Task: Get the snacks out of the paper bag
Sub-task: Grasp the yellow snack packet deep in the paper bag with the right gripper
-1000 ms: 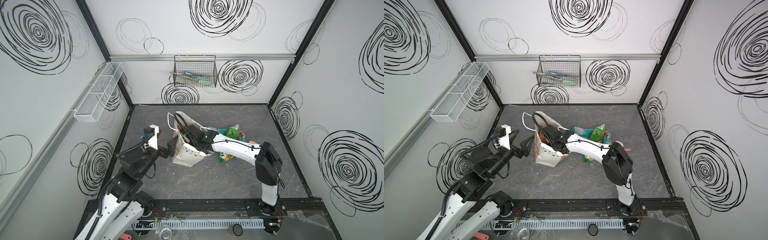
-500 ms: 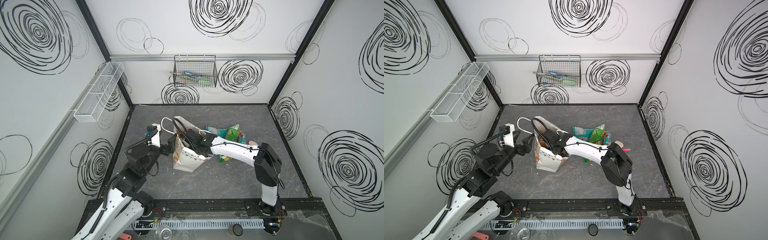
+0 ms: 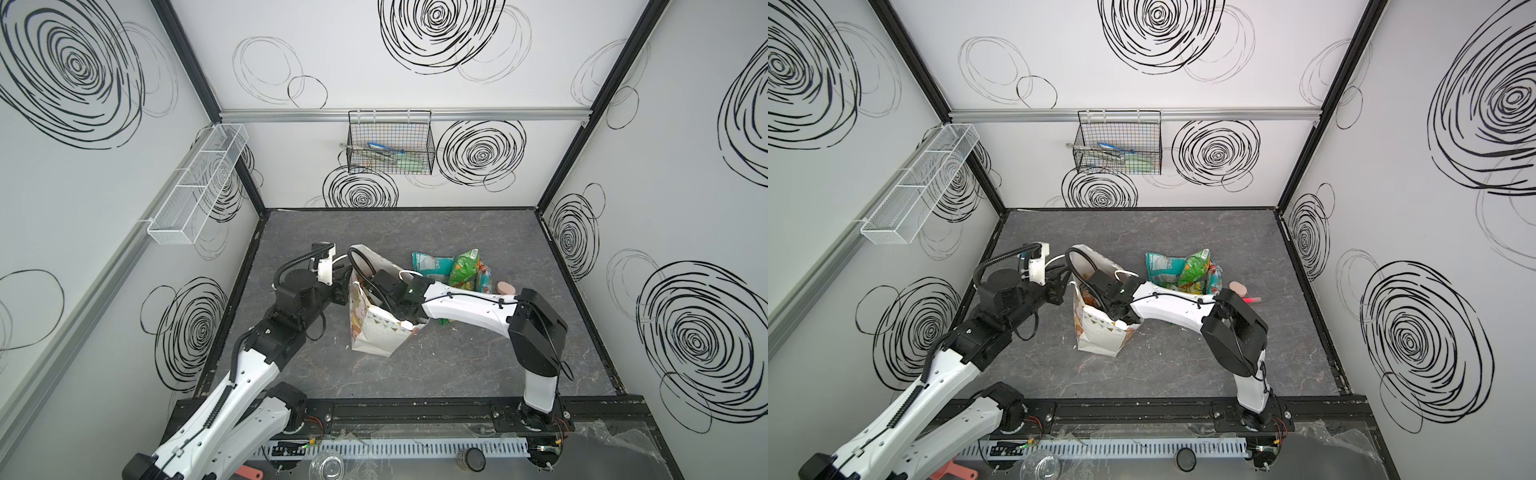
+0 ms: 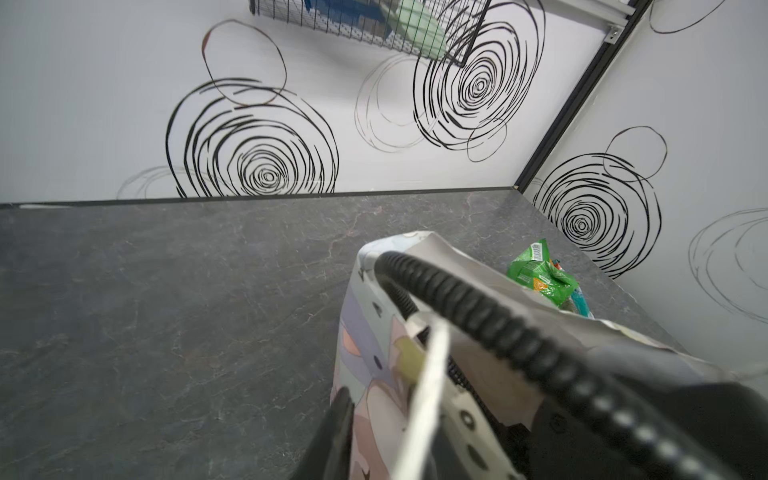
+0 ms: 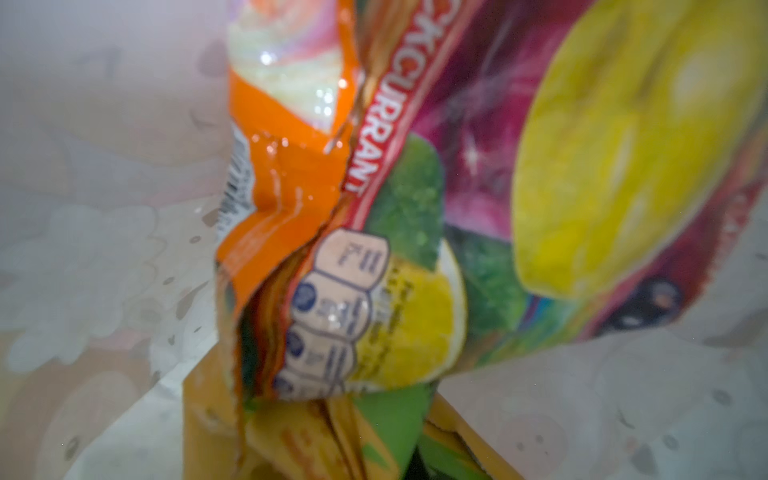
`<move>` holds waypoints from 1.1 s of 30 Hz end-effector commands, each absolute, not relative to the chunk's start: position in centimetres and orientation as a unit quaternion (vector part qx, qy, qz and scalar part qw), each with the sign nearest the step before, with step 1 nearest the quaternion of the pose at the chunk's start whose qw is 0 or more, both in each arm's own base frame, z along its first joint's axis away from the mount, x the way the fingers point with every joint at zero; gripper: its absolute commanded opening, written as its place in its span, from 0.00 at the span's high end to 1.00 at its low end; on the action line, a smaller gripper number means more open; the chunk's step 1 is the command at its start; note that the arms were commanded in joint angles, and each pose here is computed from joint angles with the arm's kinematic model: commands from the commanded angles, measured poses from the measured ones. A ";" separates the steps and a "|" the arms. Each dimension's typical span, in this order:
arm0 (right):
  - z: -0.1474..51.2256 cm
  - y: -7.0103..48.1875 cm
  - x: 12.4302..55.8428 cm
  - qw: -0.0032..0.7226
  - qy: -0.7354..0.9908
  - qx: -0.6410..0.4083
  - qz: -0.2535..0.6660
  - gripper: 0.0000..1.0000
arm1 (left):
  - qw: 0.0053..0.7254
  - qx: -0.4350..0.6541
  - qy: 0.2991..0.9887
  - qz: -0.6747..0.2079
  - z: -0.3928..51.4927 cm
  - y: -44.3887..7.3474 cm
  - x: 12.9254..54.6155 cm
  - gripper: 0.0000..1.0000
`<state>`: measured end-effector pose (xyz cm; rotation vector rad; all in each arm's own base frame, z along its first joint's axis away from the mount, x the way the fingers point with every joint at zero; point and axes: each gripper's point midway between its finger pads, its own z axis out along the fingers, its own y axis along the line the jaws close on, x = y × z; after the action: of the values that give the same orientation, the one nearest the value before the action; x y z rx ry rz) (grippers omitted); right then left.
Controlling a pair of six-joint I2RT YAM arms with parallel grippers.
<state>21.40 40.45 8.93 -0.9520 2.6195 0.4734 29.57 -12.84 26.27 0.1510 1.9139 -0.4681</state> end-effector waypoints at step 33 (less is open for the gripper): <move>21.6 46.3 24.9 0.264 0.861 -0.332 0.279 1.00 | 0.505 0.134 0.797 -0.303 26.6 -17.2 29.1 0.96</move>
<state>24.00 43.21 15.91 -0.9206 2.4780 0.5785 30.45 -15.13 27.27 0.2209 1.8923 -0.6464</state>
